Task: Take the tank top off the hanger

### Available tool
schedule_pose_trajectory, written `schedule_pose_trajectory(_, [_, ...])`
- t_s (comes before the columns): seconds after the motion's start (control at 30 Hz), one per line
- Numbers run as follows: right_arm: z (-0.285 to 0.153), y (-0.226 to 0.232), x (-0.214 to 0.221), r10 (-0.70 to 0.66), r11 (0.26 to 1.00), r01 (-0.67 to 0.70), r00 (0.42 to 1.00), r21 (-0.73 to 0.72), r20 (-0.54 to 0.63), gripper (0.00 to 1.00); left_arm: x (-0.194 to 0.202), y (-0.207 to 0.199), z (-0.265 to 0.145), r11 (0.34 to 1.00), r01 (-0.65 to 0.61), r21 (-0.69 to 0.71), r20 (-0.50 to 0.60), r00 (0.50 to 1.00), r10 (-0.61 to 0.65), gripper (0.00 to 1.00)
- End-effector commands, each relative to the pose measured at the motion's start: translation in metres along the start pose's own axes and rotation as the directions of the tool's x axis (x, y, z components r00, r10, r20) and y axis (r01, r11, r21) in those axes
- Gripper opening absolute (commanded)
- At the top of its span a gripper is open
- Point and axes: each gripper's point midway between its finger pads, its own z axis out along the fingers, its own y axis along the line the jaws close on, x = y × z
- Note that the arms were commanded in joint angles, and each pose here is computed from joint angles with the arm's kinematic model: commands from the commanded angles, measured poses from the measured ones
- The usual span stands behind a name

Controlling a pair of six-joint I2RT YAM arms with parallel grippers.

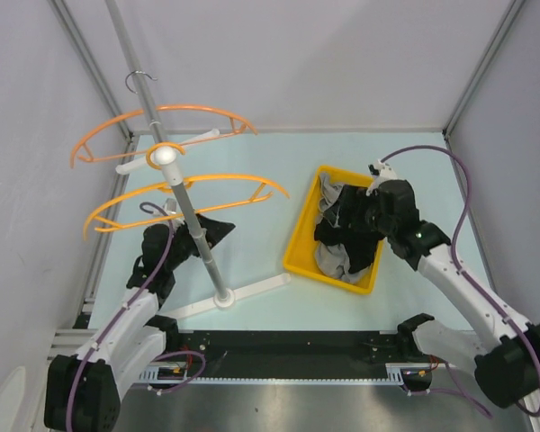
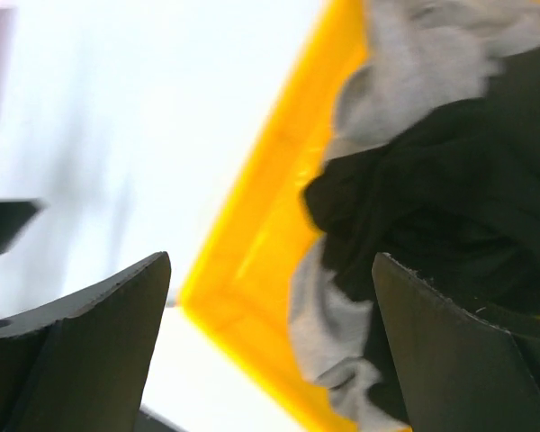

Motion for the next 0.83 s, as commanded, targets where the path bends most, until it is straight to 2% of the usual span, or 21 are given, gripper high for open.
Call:
schedule_pose_trajectory(0.0, [-0.017,0.045,0.021,0.101,0.955,-0.101,0.995,-0.278,-0.013,1.00,0.026,-0.013,-0.011,0.990,-0.029,0.141,-0.057,0.998,0.038,0.84])
schedule_pose_trajectory(0.07, [-0.025,0.064,0.022,0.165,0.908,-0.159,0.986,-0.388,-0.018,1.00,0.039,-0.012,-0.020,0.984,-0.017,0.178,-0.078,0.996,0.031,0.84])
schedule_pose_trajectory(0.2, [-0.030,0.073,0.044,0.206,0.866,-0.194,0.978,-0.460,-0.024,1.00,0.054,-0.018,-0.038,0.965,0.010,0.262,-0.090,0.996,0.015,0.84])
schedule_pose_trajectory(0.37, [-0.037,0.061,0.066,0.211,0.897,-0.179,0.977,-0.404,0.035,1.00,0.069,-0.022,-0.059,0.923,0.016,0.383,-0.071,0.997,0.012,0.85])
schedule_pose_trajectory(0.4, [-0.037,0.056,0.069,0.230,0.900,-0.195,0.972,-0.389,0.046,1.00,0.072,-0.022,-0.061,0.918,0.028,0.397,-0.078,0.997,0.004,0.85])
schedule_pose_trajectory(0.43, [-0.046,0.053,0.062,0.250,0.899,-0.190,0.963,-0.395,0.105,1.00,0.074,-0.023,-0.064,0.910,0.026,0.414,-0.076,0.997,0.006,0.85])
schedule_pose_trajectory(0.5, [-0.044,0.039,0.075,0.281,0.900,-0.221,0.953,-0.377,0.114,1.00,0.077,-0.022,-0.067,0.894,0.026,0.447,-0.064,0.998,0.003,0.85])
schedule_pose_trajectory(0.67, [-0.050,0.016,0.087,0.362,0.891,-0.290,0.918,-0.350,0.162,1.00,0.090,-0.007,-0.064,0.897,0.077,0.435,-0.113,0.993,-0.030,0.86])
schedule_pose_trajectory(0.73, [-0.045,-0.002,0.104,0.389,0.896,-0.338,0.910,-0.287,0.142,1.00,0.095,-0.007,-0.066,0.899,0.060,0.433,-0.138,0.990,0.000,0.87])
schedule_pose_trajectory(0.8, [-0.053,0.001,0.107,0.394,0.883,-0.329,0.907,-0.336,0.147,0.99,0.095,-0.016,-0.072,0.886,0.032,0.462,-0.140,0.989,0.037,0.88])
